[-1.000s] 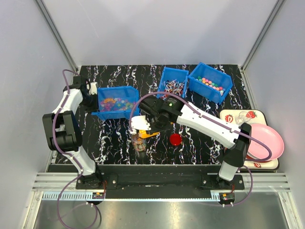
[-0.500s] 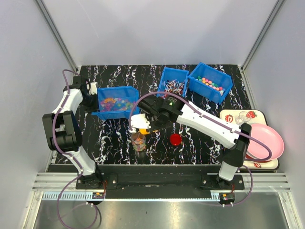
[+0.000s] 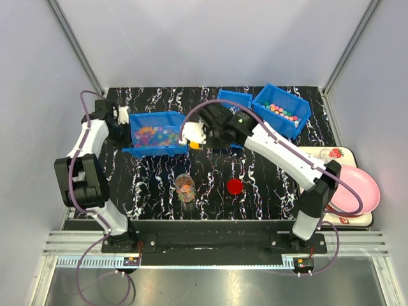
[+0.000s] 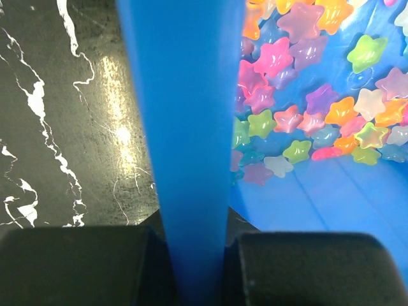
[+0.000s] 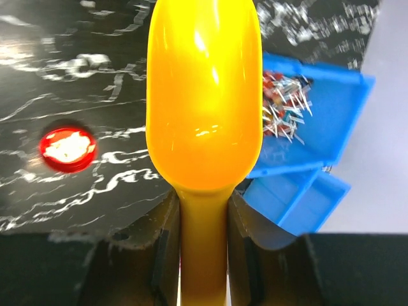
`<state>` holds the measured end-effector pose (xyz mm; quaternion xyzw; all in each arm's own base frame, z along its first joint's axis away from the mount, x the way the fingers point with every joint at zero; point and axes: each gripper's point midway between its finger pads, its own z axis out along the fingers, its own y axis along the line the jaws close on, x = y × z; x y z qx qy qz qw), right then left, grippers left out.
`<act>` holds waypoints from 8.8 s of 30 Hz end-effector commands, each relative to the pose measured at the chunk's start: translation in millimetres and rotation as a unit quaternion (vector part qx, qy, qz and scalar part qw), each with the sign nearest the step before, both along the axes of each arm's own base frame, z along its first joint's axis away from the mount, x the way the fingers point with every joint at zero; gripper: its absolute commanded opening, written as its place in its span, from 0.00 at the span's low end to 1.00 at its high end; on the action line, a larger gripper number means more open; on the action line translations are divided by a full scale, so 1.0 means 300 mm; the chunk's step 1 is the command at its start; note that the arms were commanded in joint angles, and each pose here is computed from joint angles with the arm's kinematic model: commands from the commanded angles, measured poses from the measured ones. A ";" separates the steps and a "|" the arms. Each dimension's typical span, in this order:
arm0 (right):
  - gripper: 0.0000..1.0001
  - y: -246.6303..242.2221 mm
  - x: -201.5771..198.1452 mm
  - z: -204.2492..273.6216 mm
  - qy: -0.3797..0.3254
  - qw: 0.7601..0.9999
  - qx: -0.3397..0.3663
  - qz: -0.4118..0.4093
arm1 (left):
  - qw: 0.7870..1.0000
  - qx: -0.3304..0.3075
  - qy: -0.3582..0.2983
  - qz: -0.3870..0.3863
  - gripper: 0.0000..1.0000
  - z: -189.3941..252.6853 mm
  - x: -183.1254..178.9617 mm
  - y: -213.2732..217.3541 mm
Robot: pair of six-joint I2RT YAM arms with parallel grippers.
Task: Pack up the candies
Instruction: Pick up the storage box at the center of the board, then scoop the fake candies from the storage box.
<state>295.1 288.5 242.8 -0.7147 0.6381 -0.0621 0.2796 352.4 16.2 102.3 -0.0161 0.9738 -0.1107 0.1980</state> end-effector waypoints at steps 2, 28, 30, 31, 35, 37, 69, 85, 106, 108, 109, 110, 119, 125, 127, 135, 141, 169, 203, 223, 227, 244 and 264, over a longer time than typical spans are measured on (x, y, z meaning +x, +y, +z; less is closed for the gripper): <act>0.00 0.019 0.154 -0.004 -0.009 0.996 0.062 -0.056 | 0.992 -0.043 -0.111 -0.030 0.00 0.203 0.072 -0.052; 0.00 0.202 0.213 -0.018 0.005 0.990 0.144 -0.010 | 0.991 -0.066 -0.098 -0.064 0.00 0.177 0.060 -0.118; 0.00 0.214 0.203 -0.018 0.009 0.989 0.145 -0.004 | 0.991 -0.065 -0.095 -0.067 0.00 0.172 0.057 -0.124; 0.00 0.222 0.200 -0.018 0.010 0.989 0.146 -0.001 | 0.991 -0.064 -0.095 -0.068 0.00 0.173 0.058 -0.125; 0.00 0.223 0.208 -0.016 0.002 0.990 0.139 -0.005 | 0.991 -0.062 -0.095 -0.070 0.00 0.170 0.056 -0.128; 0.00 0.186 0.243 -0.001 -0.028 0.993 0.113 -0.022 | 0.991 -0.059 -0.094 -0.072 0.00 0.168 0.055 -0.125; 0.00 0.194 0.206 0.391 -0.099 0.977 0.186 -0.008 | 0.921 -0.366 0.063 -0.114 0.00 0.227 0.002 -0.266; 0.00 0.150 0.174 0.156 -0.053 0.998 0.025 0.036 | 0.997 -0.052 -0.032 -0.048 0.00 0.130 0.071 -0.061; 0.00 0.249 0.243 -0.184 -0.012 0.983 -0.137 0.119 | 0.994 -0.014 -0.058 -0.097 0.00 0.122 0.025 -0.198; 0.00 0.260 0.239 -0.210 -0.004 0.982 -0.138 0.127 | 0.993 -0.012 -0.064 -0.102 0.00 0.130 0.025 -0.209; 0.00 0.271 0.237 -0.230 0.000 0.981 -0.141 0.132 | 0.993 -0.011 -0.063 -0.102 0.00 0.129 0.024 -0.210; 0.00 0.277 0.235 -0.241 0.003 0.981 -0.141 0.135 | 0.992 -0.011 -0.067 -0.103 0.00 0.133 0.025 -0.214; 0.00 0.387 0.219 -0.344 0.024 0.979 -0.112 0.167 | 0.992 -0.023 -0.072 -0.104 0.00 0.129 0.027 -0.233; 0.00 0.470 0.231 -0.406 0.036 0.984 -0.061 0.164 | 0.991 -0.024 -0.079 -0.105 0.00 0.138 0.026 -0.237; 0.00 0.486 0.229 -0.414 0.047 0.985 -0.041 0.160 | 0.991 -0.025 -0.078 -0.106 0.00 0.133 0.023 -0.238; 0.00 0.472 0.219 -0.410 0.098 0.984 0.012 0.150 | 0.991 -0.021 -0.080 -0.105 0.00 0.125 0.022 -0.234; 0.00 0.410 0.208 -0.380 0.110 0.983 0.005 0.145 | 0.991 -0.020 -0.078 -0.103 0.00 0.116 0.023 -0.230; 0.00 0.402 0.201 -0.383 0.124 0.979 0.004 0.159 | 0.992 -0.013 -0.078 -0.099 0.00 0.112 0.023 -0.222; 0.00 0.625 0.320 -0.338 0.157 0.952 0.253 0.064 | 0.993 -0.010 -0.072 -0.089 0.00 0.094 0.019 -0.196; 0.00 0.494 0.353 -0.126 0.118 0.954 0.272 0.053 | 0.997 0.008 -0.056 -0.051 0.00 0.066 0.023 -0.114; 0.00 0.477 0.335 -0.110 0.118 0.954 0.268 0.058 | 0.997 0.011 -0.055 -0.045 0.00 0.064 0.025 -0.100; 0.00 0.308 0.234 0.134 0.117 0.945 0.300 0.052 | 0.999 0.018 -0.044 -0.024 0.00 0.035 0.029 -0.052; 0.00 0.188 0.147 0.272 0.106 0.938 0.330 0.028 | 0.999 0.016 -0.041 -0.009 0.00 0.031 0.033 -0.013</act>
